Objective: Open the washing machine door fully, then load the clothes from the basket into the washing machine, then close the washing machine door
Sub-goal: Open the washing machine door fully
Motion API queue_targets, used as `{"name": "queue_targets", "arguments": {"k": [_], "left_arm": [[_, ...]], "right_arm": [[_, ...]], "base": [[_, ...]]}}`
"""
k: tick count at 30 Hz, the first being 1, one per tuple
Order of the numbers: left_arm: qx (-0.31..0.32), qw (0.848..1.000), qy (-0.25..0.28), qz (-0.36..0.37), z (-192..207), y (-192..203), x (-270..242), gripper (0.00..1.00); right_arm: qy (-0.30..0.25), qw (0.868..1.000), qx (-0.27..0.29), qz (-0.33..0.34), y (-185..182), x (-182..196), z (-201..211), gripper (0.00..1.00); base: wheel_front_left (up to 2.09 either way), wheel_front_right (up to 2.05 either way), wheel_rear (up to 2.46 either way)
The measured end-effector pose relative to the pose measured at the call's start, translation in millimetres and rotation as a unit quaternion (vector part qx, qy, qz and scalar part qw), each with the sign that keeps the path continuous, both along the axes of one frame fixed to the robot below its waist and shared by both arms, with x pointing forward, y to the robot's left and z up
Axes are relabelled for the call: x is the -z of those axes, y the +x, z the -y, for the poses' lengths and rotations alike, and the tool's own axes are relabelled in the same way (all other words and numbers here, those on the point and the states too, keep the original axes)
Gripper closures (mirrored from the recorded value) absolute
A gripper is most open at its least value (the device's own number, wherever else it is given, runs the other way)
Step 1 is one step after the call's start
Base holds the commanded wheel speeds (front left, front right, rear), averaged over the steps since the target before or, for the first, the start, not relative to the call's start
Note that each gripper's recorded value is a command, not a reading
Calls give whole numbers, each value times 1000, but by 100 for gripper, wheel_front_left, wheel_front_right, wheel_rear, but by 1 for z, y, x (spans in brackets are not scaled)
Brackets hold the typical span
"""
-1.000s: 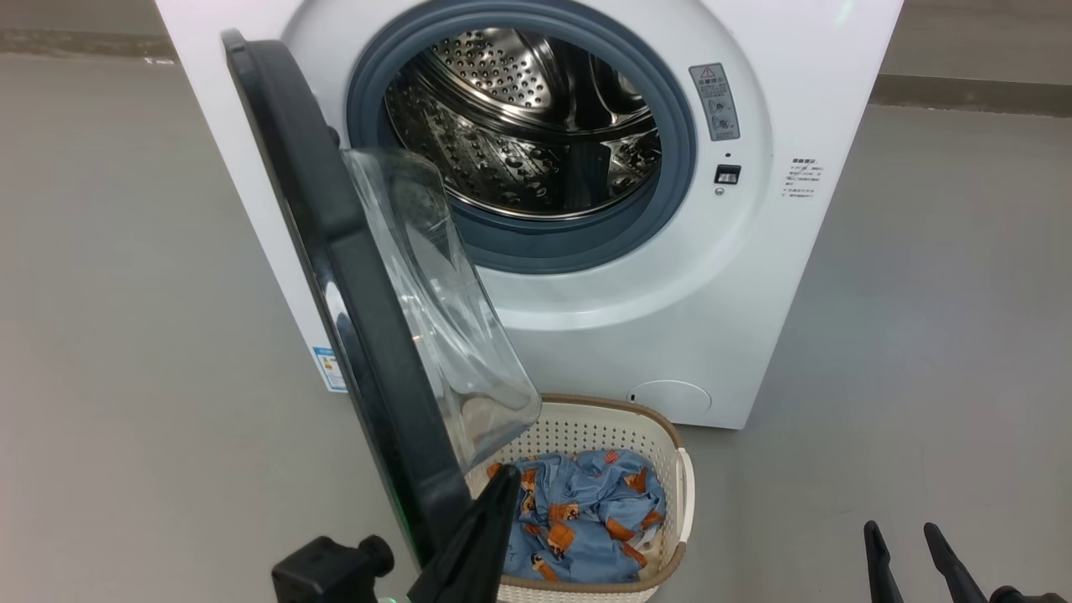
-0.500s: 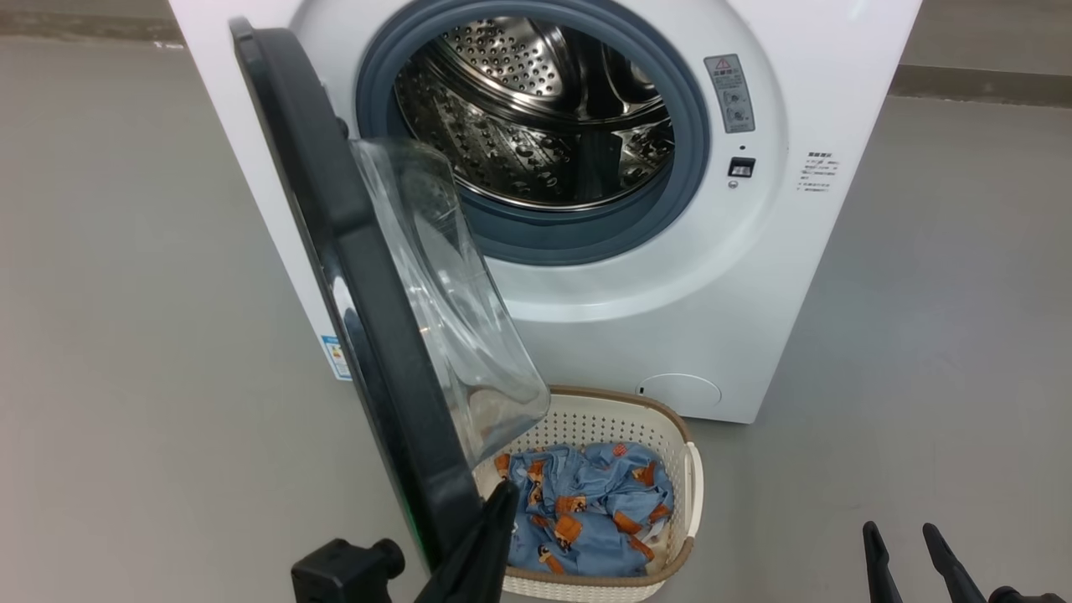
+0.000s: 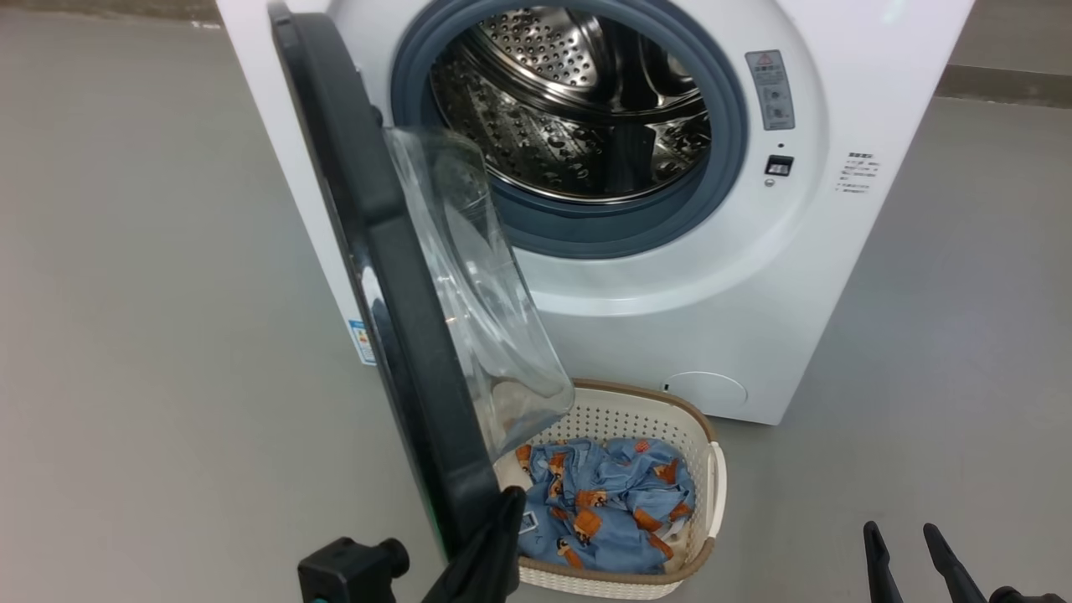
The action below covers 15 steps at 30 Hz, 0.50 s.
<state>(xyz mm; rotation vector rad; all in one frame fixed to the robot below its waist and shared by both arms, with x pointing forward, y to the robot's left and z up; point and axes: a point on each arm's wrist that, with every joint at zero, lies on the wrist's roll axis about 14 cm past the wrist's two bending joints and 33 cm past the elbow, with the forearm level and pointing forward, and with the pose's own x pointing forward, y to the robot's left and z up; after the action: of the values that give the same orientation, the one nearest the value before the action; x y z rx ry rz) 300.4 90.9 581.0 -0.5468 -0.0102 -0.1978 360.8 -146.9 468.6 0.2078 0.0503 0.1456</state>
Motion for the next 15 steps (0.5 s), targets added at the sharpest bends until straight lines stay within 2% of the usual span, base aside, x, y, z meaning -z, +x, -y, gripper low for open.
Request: {"name": "queue_targets", "arguments": {"k": [15], "left_arm": [[-44, 999, -5, -8, -20, 0, 6, 100]], "right_arm": [[1, 999, -34, -10, 11, 6, -23, 0]], "base": [[0, 0, 0]]}}
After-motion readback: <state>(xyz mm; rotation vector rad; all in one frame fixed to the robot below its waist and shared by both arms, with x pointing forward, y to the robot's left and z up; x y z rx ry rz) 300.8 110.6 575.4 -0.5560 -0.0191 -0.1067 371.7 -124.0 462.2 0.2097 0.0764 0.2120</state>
